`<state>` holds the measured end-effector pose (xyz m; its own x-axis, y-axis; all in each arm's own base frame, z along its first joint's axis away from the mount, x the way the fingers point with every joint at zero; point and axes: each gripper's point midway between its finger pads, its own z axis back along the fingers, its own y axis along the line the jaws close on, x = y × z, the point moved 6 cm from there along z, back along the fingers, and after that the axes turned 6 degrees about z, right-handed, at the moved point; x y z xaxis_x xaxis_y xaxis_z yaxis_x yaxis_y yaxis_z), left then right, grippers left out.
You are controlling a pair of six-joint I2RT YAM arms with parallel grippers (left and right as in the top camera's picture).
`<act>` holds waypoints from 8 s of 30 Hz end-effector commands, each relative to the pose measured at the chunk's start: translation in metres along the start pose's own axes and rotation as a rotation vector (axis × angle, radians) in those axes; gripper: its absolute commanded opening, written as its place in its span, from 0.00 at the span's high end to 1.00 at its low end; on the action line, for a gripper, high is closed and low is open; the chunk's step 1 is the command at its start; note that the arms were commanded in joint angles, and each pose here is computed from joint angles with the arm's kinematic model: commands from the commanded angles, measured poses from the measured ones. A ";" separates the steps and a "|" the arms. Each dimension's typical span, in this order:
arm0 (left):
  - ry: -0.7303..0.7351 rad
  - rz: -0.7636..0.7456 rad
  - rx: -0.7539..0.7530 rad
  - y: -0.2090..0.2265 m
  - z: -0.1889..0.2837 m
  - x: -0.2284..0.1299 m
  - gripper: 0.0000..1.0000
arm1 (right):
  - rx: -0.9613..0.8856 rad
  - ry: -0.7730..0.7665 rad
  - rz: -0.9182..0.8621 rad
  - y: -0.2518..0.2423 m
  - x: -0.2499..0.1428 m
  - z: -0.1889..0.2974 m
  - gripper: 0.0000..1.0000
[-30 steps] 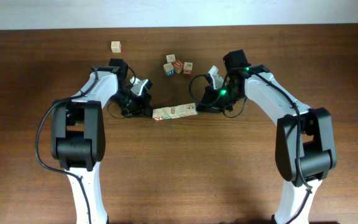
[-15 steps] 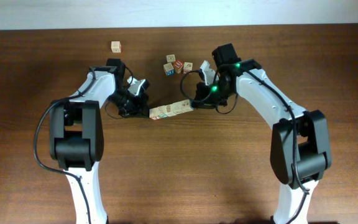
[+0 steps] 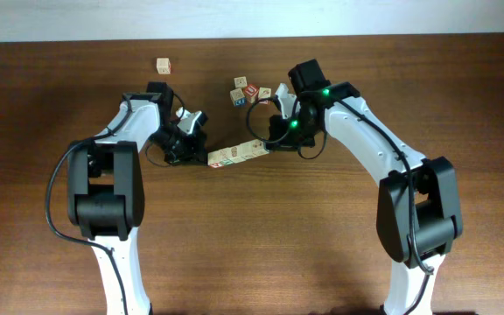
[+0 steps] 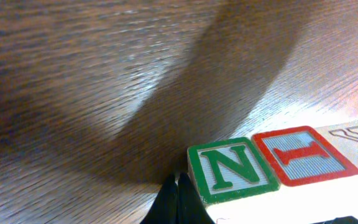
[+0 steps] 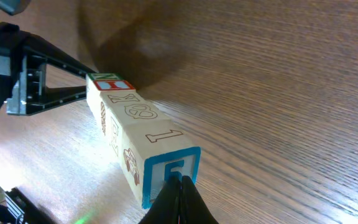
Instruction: Rotate 5 blocks
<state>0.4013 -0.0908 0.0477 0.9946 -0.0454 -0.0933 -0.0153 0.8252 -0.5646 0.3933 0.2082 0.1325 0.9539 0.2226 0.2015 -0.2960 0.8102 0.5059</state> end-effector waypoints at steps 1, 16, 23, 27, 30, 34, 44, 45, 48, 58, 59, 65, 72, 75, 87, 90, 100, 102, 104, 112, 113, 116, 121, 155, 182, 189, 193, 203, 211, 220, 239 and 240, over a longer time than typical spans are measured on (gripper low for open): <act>0.049 -0.040 -0.098 -0.030 -0.016 -0.007 1.00 | 0.179 0.054 0.114 0.066 -0.012 -0.017 0.96; 0.050 -0.038 -0.097 -0.030 -0.016 -0.008 1.00 | 0.173 0.058 0.156 0.088 -0.014 -0.022 0.96; 0.051 -0.038 -0.098 -0.030 -0.016 -0.008 1.00 | 0.169 0.064 0.166 0.093 -0.017 -0.025 0.96; 0.051 -0.037 -0.098 -0.030 -0.016 -0.008 1.00 | 0.154 0.060 0.158 0.091 -0.016 -0.025 0.96; 0.056 -0.034 -0.097 -0.030 -0.016 -0.009 1.00 | 0.154 0.059 0.156 0.090 -0.016 -0.024 0.96; 0.056 -0.033 -0.097 -0.030 -0.016 -0.009 1.00 | 0.145 0.056 0.156 0.089 -0.015 -0.025 0.96; 0.018 -0.061 -0.035 -0.037 0.003 0.006 1.00 | 0.111 0.035 0.092 0.062 -0.002 0.001 0.96; 0.007 -0.068 -0.016 -0.040 0.010 0.010 1.00 | 0.097 0.036 0.087 0.060 -0.001 0.004 0.95; -0.027 -0.085 0.079 -0.048 0.034 0.021 1.00 | 0.002 0.043 0.059 0.049 0.000 0.017 0.84; -0.193 0.001 0.399 -0.061 0.112 0.041 1.00 | -0.127 0.058 0.036 0.035 -0.003 0.025 0.51; -0.212 0.001 0.423 -0.063 0.121 0.041 1.00 | -0.134 0.059 0.034 0.034 -0.003 0.025 0.51; -0.319 -0.035 0.444 -0.091 0.168 0.041 1.00 | -0.151 0.069 0.052 0.032 -0.005 0.026 0.44; -0.382 -0.039 0.480 -0.110 0.205 0.026 1.00 | -0.233 0.041 0.062 0.033 -0.002 0.047 0.39; -0.413 -0.028 0.512 -0.116 0.224 0.015 1.00 | -0.301 -0.012 0.075 0.038 0.002 0.076 0.38; -0.504 -0.055 0.493 -0.136 0.253 -0.004 0.86 | -0.308 -0.086 0.094 0.054 0.002 0.109 0.32; -0.520 -0.054 0.509 -0.134 0.255 -0.002 0.70 | -0.311 -0.061 0.057 0.051 0.003 0.097 0.32; -0.587 -0.050 0.574 -0.124 0.254 0.020 0.07 | -0.341 0.081 0.113 0.011 0.009 0.023 0.34; -0.567 -0.045 0.578 -0.120 0.247 0.022 0.00 | -0.344 0.124 0.130 0.002 0.007 0.008 0.34; -0.567 -0.044 0.578 -0.118 0.244 0.026 0.01 | -0.351 0.147 0.125 -0.003 0.006 0.000 0.34; -0.573 -0.047 0.574 -0.117 0.242 0.030 0.01 | -0.392 0.208 0.150 -0.020 0.002 -0.021 0.40; -0.573 -0.048 0.574 -0.117 0.242 0.030 0.01 | -0.393 0.216 0.147 -0.022 0.001 -0.024 0.44; -0.573 -0.048 0.574 -0.117 0.242 0.030 0.01 | -0.394 0.240 0.141 -0.027 -0.003 -0.031 0.52; -0.573 -0.048 0.574 -0.117 0.242 0.030 0.01 | -0.396 0.256 0.134 -0.031 -0.007 -0.037 0.56; -0.573 -0.048 0.573 -0.117 0.241 0.029 0.01 | -0.279 0.106 -0.009 -0.004 0.003 -0.073 0.68; -0.573 -0.049 0.573 -0.117 0.241 0.029 0.01 | -0.283 0.258 -0.206 0.041 -0.017 -0.030 0.53; -0.573 -0.048 0.573 -0.117 0.241 0.029 0.01 | -0.333 0.317 -0.271 0.057 -0.052 -0.068 0.49; -0.573 -0.049 0.573 -0.117 0.241 0.029 0.01 | -0.414 0.318 -0.281 0.054 -0.064 -0.077 0.45; -0.573 -0.049 0.573 -0.117 0.241 0.029 0.01 | -0.422 0.360 -0.233 0.050 -0.071 -0.076 0.54; -0.573 -0.049 0.573 -0.117 0.241 0.029 0.01 | -0.412 0.385 -0.112 0.052 -0.073 -0.078 0.59; -0.573 -0.049 0.573 -0.117 0.241 0.029 0.01 | -0.430 0.368 -0.084 0.047 -0.069 -0.077 0.75; -0.573 -0.048 0.573 -0.117 0.242 0.030 0.01 | -0.407 0.430 -0.058 0.048 -0.078 -0.075 0.76; -0.573 -0.049 0.573 -0.117 0.241 0.029 0.01 | -0.406 0.427 -0.059 0.047 -0.077 -0.075 0.76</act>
<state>0.4624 -0.0559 0.2978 0.9045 0.0802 0.4189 -0.0688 0.9967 -0.0421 0.3093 0.2753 0.0829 0.9285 0.3005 -0.2181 -0.2665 0.9484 0.1718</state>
